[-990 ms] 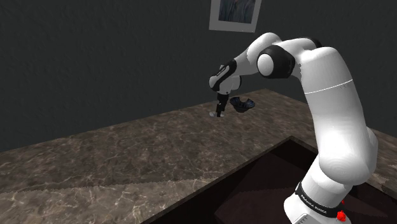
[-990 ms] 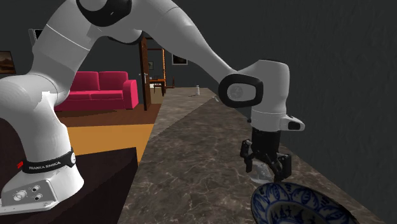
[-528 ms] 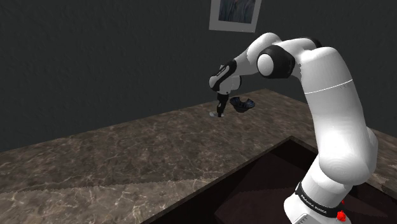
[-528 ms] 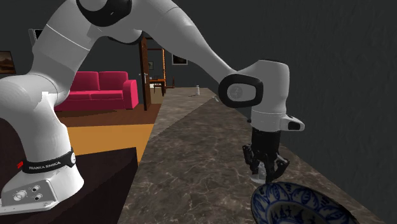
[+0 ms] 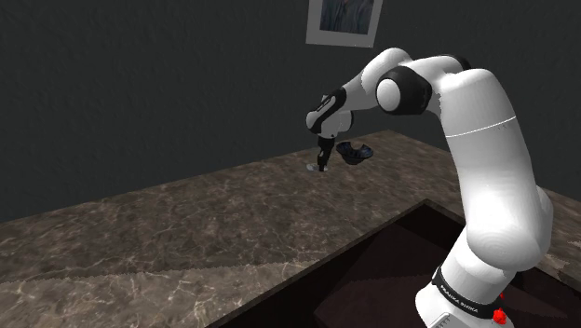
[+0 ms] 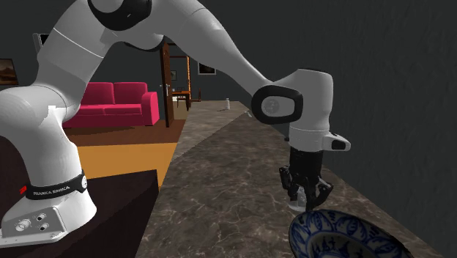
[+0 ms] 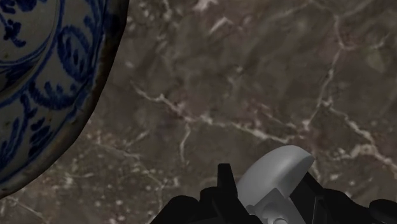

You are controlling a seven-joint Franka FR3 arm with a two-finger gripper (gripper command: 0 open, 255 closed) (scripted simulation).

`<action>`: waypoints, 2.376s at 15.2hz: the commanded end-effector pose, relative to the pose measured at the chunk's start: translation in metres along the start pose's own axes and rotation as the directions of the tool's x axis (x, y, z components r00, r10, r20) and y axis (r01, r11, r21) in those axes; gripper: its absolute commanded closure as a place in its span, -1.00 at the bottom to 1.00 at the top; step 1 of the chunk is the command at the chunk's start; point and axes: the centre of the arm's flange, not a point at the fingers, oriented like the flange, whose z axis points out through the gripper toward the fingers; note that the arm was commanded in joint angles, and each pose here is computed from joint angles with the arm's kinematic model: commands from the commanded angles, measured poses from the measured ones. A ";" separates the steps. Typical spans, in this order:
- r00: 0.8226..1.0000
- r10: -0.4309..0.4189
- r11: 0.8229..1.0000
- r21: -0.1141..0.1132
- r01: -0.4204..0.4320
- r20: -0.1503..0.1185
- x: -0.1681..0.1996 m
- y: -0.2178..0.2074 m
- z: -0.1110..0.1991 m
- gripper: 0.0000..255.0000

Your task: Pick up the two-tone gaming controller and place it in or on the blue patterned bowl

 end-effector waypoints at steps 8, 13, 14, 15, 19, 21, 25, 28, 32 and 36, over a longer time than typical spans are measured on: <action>1.000 0.000 1.000 0.000 0.000 0.000 -0.001 0.001 -0.042 1.00; 1.000 0.000 1.000 0.000 0.000 0.000 -0.001 0.002 -0.069 1.00; 1.000 0.000 1.000 0.000 0.000 0.000 -0.001 0.002 -0.074 1.00; 1.000 0.000 1.000 0.000 0.000 0.000 -0.001 0.002 -0.079 1.00; 1.000 0.000 1.000 0.000 0.000 0.000 -0.002 0.002 -0.100 1.00; 1.000 0.000 1.000 0.000 0.000 0.000 -0.002 0.003 -0.111 1.00; 1.000 0.000 1.000 0.000 0.000 0.000 -0.002 0.003 -0.132 1.00; 1.000 0.000 1.000 0.000 0.000 0.000 -0.003 0.003 -0.148 1.00; 1.000 0.000 1.000 0.000 0.000 0.000 -0.027 0.035 -0.152 1.00; 1.000 0.000 1.000 0.000 0.000 0.000 -0.058 0.077 -0.151 1.00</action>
